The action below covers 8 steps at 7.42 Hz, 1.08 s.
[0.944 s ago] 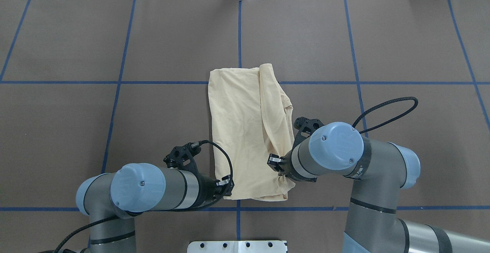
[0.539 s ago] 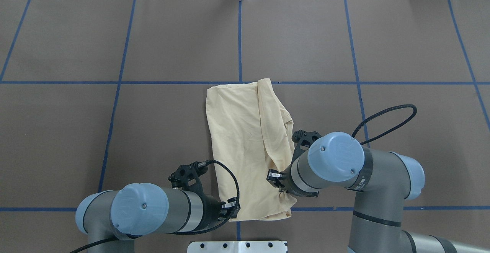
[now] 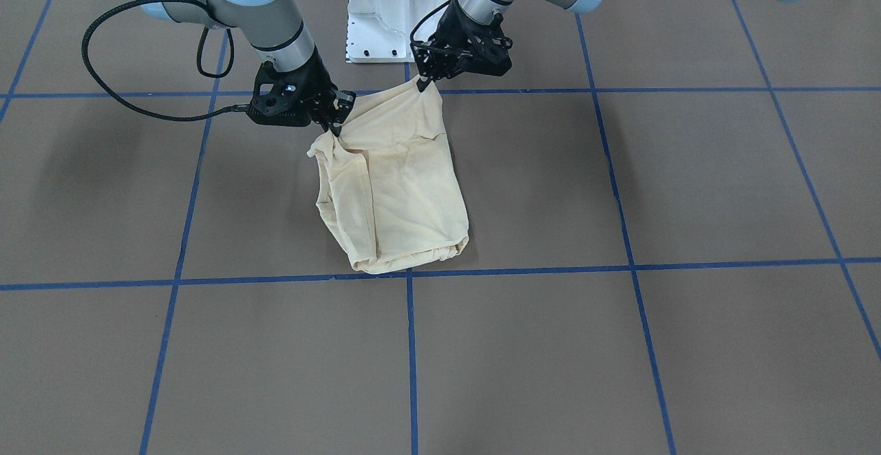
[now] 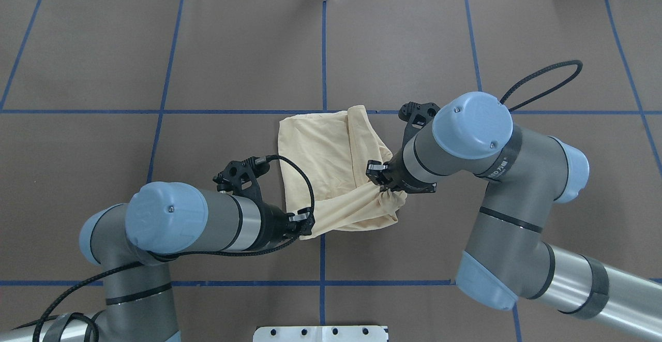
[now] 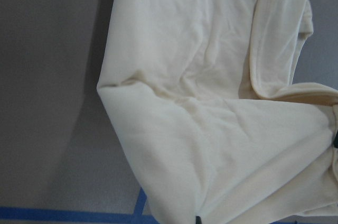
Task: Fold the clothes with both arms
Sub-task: 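Lift the near edge with both grippers and fold it toward the far edge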
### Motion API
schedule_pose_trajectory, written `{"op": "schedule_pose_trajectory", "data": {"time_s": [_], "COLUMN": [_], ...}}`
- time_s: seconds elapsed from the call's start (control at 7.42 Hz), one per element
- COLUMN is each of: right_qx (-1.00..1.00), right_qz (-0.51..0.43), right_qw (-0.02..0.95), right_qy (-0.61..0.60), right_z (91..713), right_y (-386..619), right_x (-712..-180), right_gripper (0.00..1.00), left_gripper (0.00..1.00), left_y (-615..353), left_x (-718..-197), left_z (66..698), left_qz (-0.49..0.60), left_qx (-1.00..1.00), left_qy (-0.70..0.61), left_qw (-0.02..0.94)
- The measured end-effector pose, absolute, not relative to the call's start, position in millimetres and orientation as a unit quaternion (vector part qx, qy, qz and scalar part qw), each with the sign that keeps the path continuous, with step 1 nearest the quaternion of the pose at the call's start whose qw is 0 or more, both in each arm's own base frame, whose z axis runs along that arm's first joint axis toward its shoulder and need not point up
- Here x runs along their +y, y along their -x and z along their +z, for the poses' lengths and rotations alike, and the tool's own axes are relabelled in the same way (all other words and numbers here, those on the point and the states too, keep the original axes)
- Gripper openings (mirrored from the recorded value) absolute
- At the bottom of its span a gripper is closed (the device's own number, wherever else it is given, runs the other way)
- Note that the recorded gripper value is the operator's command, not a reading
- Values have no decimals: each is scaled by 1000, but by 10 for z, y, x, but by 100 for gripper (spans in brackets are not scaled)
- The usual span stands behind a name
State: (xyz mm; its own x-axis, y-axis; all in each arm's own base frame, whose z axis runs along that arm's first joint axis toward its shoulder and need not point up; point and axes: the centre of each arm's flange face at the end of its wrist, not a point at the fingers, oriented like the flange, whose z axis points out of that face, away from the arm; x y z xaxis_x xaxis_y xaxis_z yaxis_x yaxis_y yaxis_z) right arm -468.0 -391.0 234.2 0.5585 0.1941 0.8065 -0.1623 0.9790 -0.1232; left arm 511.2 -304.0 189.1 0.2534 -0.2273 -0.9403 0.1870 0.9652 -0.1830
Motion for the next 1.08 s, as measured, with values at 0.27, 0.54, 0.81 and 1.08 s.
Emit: {"op": "schedule_pose_trajectory", "data": {"time_s": [0.27,0.54,0.81,1.08], "right_qx": [-457,-444,-430,-423], "right_qz": [83,84,92,95], "right_qw": [886,892,898,901], "right_qy": [-15,-25,-24,-22], "right_z": [2169,2133,2244,2323], "right_y": [4797,4928,4953,5000], "right_x": [-4358,-4686,-4864,-4931], "right_gripper": [0,0,0,0], "left_gripper": [0,0,0,0], "left_y": [-4924,-5115,-5346,-5415], "left_x": [-3485,-3931,-4271,-4480], "left_z": [1874,1858,1954,2149], "left_qz": [-132,-138,-141,-148], "left_qx": [595,583,571,561], "left_qy": [-20,-39,-51,-57], "left_qw": [793,800,807,812]}}
